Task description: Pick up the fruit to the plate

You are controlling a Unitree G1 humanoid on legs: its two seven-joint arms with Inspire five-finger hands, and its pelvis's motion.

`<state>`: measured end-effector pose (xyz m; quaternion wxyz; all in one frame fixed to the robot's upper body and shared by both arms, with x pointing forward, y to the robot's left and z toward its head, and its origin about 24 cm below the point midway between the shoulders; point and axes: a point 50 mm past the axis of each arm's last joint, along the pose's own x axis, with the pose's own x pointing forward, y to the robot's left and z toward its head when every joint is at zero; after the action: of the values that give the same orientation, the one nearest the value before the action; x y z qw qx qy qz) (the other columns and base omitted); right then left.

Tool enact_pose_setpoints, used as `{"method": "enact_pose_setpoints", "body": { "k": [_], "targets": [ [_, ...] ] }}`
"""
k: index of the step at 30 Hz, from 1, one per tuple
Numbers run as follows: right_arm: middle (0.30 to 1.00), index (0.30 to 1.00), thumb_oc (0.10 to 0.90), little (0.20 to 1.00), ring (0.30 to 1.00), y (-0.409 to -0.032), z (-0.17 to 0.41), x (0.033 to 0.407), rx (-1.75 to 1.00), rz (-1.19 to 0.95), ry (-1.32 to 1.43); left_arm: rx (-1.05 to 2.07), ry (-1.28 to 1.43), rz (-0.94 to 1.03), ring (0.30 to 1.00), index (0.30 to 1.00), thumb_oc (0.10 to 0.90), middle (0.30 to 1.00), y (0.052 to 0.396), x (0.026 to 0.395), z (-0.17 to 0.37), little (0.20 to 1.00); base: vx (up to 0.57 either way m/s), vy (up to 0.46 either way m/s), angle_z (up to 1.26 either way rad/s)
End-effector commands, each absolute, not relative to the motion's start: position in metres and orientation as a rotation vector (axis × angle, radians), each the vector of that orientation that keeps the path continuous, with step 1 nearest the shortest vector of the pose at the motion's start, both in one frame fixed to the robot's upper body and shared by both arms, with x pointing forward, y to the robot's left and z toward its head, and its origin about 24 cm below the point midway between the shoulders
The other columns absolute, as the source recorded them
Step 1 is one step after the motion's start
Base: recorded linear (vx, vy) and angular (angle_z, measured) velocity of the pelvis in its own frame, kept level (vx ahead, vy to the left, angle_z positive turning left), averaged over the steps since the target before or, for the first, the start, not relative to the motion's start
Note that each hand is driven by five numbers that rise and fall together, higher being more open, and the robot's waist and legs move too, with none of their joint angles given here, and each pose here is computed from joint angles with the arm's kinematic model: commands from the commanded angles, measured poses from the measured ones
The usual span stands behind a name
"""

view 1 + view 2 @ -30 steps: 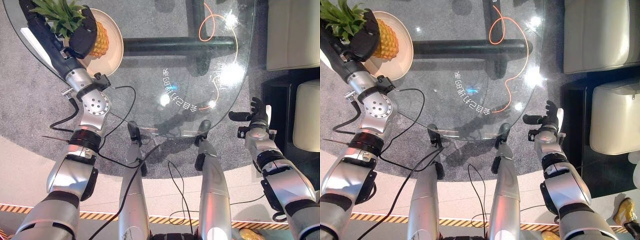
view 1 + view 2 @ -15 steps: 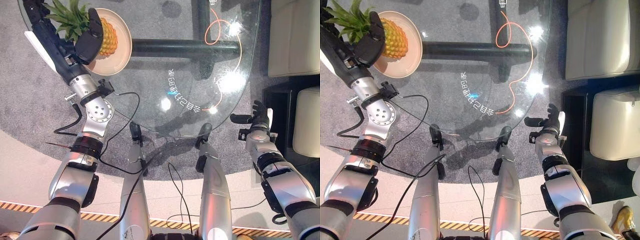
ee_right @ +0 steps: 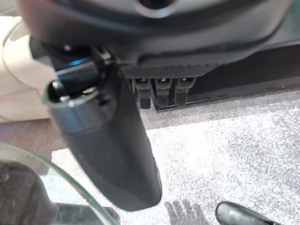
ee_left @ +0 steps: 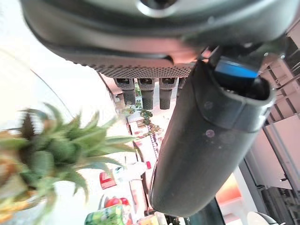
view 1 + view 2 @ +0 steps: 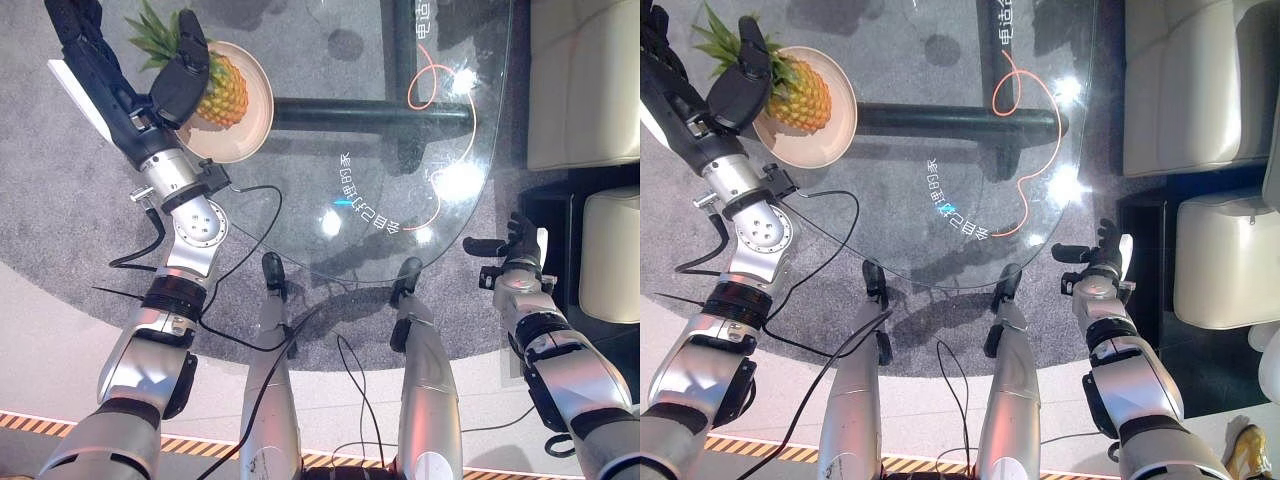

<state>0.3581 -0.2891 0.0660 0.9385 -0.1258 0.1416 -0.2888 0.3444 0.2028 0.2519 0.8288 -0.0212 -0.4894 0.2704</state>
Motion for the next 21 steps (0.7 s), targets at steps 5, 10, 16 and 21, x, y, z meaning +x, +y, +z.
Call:
{"method": "enact_pose_setpoints", "body": {
  "k": [5,10,16,21],
  "targets": [
    [0.900,0.900,0.800,0.900,0.900,-0.321,0.048,0.332,-0.271,-0.709,0.350,-0.031,-1.317,0.521,0.900,0.900,0.800,0.900,0.211,0.318,0.301,0.900,0.01,0.002,0.00],
    [0.900,0.900,0.800,0.900,0.900,-0.327,0.020,0.310,-0.292,-0.719,0.449,0.013,-1.256,0.508,0.900,0.900,0.800,0.900,0.222,0.317,0.293,0.900,0.04,-0.006,-0.03],
    [0.900,0.900,0.800,0.900,0.900,-0.333,-0.029,0.263,-0.359,-0.699,0.611,0.153,-1.025,0.518,0.900,0.900,0.800,0.900,0.253,0.320,0.250,0.900,0.09,-0.009,0.02],
    [0.900,0.900,0.800,0.900,0.900,-0.339,-0.068,0.207,-0.430,-0.663,0.764,0.212,-0.766,0.510,0.900,0.900,0.800,0.900,0.284,0.310,0.190,0.900,0.14,0.036,-0.02]
  ]
}}
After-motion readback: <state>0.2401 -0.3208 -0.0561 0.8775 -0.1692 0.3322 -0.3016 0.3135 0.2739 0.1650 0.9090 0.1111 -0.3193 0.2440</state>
